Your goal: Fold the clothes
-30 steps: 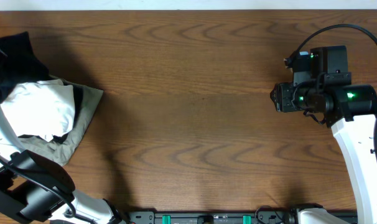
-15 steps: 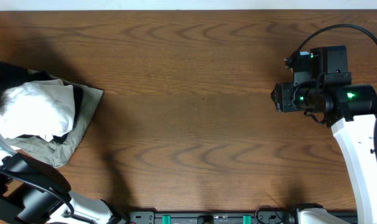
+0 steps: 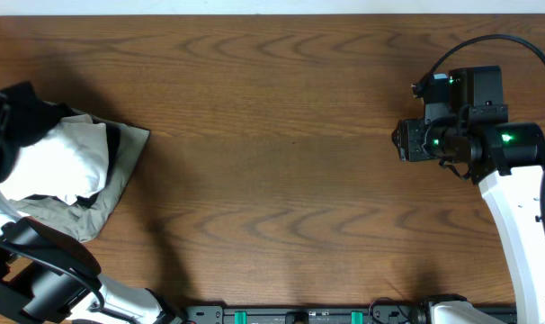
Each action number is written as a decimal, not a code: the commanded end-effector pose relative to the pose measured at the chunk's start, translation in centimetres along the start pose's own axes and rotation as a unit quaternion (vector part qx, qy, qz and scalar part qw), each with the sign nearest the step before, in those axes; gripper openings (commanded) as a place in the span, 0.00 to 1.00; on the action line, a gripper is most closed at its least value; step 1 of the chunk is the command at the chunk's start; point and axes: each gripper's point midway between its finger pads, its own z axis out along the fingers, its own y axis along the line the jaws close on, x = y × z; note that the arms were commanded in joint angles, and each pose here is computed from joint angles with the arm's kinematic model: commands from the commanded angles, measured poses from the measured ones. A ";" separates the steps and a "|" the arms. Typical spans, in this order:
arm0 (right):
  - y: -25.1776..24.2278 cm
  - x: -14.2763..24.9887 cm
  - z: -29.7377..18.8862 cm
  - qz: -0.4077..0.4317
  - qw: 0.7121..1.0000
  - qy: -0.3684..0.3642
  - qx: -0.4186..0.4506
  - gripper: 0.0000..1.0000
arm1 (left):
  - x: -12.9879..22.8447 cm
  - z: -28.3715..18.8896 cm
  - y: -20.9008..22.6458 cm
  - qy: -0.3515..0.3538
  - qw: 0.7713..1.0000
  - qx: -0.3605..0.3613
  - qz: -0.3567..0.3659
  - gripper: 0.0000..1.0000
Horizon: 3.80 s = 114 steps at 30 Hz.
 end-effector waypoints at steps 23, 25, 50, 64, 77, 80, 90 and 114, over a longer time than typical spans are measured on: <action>-0.4 -0.2 0.3 -0.004 1.000 -0.002 0.005 0.58 | 5.7 -1.2 -4.3 0.157 0.975 0.125 -0.097 0.06; -0.4 -0.2 0.4 -0.004 1.000 0.001 0.005 0.58 | 6.5 -1.2 -3.8 0.173 0.972 0.115 -0.107 0.06; 8.1 -1.2 0.8 -0.154 0.973 -0.031 -0.169 0.62 | 8.9 -8.2 -15.5 0.201 0.861 0.454 0.111 0.06; 7.2 0.1 1.1 -0.116 0.982 0.003 -0.150 0.66 | 29.2 -9.3 -25.3 0.343 0.771 0.463 0.271 0.06; 10.7 -0.5 4.0 -0.060 0.961 -0.025 -0.270 0.74 | 36.2 -9.8 -27.0 0.358 0.752 0.447 0.325 0.06; 11.9 -1.6 4.8 -0.055 0.951 -0.063 -0.297 0.75 | 36.8 -10.1 -27.2 0.371 0.755 0.443 0.311 0.06; 13.7 -0.8 8.2 -0.254 0.952 -0.115 -0.128 0.84 | 37.5 -10.7 -27.9 0.402 0.767 0.426 0.262 0.06; 14.3 -4.7 5.5 -0.182 0.953 -0.236 0.050 0.99 | 36.9 -9.6 -28.1 0.423 0.814 0.364 0.164 0.06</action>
